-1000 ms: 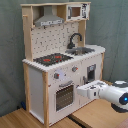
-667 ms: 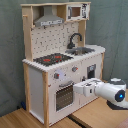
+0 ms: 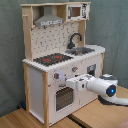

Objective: Play with the kitchen

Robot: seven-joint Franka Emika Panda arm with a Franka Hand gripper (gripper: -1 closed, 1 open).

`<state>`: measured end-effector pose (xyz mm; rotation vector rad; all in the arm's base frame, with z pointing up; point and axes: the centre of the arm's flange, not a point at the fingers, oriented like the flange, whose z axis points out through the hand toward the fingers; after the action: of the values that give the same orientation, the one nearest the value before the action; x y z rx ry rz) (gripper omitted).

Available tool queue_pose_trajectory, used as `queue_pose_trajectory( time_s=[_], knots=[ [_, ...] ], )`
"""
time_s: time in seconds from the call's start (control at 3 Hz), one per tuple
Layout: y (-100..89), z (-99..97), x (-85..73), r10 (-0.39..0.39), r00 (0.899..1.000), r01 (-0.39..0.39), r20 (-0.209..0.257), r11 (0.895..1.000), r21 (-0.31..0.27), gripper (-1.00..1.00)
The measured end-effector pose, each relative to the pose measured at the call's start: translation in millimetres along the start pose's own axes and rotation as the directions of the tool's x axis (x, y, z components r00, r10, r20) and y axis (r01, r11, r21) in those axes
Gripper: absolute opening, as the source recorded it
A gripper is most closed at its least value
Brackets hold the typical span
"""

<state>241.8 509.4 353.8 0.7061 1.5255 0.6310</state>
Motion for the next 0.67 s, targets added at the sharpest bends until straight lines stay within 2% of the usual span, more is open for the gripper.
queue_pose_trajectory(
  time_s=[0.33, 0.67],
  knots=[
    [0.8, 36.1, -15.7, 0.02, 1.0, -0.02, 0.019, 1.0, 0.007, 1.0],
    [-7.1, 45.1, 17.5, -0.05, 0.998, 0.05, -0.026, 0.999, 0.002, 1.0]
  ],
)
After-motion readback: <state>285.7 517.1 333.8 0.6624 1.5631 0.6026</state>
